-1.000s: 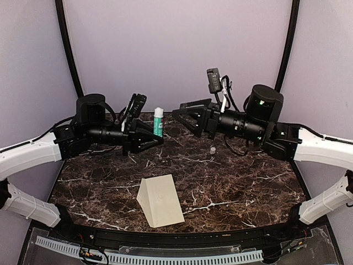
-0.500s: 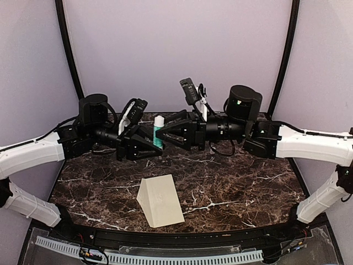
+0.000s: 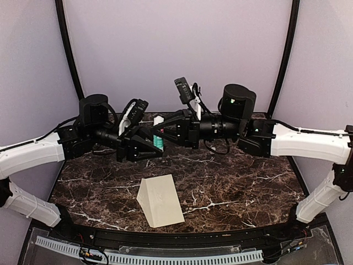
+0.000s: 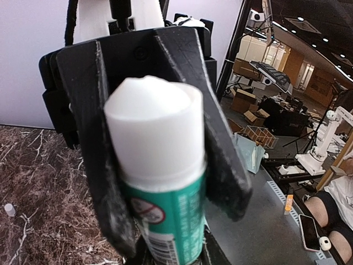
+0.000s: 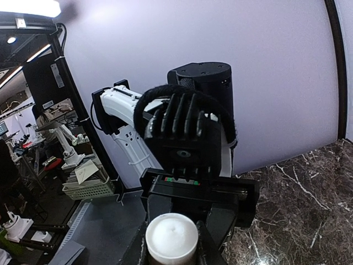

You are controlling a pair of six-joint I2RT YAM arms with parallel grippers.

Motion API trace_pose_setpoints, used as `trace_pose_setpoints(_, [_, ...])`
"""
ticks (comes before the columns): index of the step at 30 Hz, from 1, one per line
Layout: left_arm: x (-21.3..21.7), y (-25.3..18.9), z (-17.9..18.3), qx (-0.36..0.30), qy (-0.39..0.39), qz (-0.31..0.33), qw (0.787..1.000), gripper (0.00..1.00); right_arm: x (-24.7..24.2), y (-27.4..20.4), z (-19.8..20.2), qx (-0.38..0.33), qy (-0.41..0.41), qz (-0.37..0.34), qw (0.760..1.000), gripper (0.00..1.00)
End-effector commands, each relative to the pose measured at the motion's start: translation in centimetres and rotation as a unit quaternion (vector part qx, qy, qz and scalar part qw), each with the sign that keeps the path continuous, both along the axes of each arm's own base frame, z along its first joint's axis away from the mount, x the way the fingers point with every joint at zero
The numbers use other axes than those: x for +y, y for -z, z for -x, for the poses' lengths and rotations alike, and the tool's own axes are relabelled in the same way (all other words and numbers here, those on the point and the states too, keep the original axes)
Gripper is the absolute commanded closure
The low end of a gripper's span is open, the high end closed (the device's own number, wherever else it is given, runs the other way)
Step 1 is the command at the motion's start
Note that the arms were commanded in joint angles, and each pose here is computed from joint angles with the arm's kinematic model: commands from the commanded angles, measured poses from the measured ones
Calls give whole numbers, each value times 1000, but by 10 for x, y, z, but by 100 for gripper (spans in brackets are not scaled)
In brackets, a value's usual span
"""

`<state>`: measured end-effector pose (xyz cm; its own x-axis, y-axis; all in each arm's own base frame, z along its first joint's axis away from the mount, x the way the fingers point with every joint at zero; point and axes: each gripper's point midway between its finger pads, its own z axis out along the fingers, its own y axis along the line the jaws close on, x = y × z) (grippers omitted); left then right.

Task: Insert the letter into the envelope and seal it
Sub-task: Unscrew the solid glue.

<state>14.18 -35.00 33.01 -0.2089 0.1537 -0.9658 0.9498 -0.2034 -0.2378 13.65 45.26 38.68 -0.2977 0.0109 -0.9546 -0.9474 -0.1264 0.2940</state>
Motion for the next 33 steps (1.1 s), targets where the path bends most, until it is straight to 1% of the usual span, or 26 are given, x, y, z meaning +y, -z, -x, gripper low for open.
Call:
trace_pose_setpoints(1, [-1,-11,-29,-39,-93,3,995,100,-4,-18,2,-10,33,-22,999,92])
trace_pose_setpoints(6, [4,-3,-60,-52,-186,-21,981,100,-1,-12,-16,-18,121,3,992,92])
trace_pose_setpoints(9, [13,2,-82,-63,-257,-36,964,100,4,-5,-29,-15,174,26,984,92])
trace_pose_setpoints(13, [24,6,-103,-74,-320,-54,943,100,13,8,-49,-2,247,62,967,93])
trace_pose_setpoints(20, [30,15,-119,-74,-361,-82,926,100,34,29,-75,21,355,121,927,93])
trace_pose_setpoints(26, [34,19,-126,-74,-383,-94,916,100,42,41,-87,38,413,149,898,92])
trace_pose_setpoints(29, [35,18,-126,-74,-384,-93,916,100,39,38,-87,39,416,146,897,87])
trace_pose_setpoints(31, [33,17,-124,-69,-378,-89,919,100,36,33,-82,37,402,135,905,79])
trace_pose_setpoints(33, [30,15,-120,-62,-364,-82,926,100,31,24,-75,36,377,113,919,67])
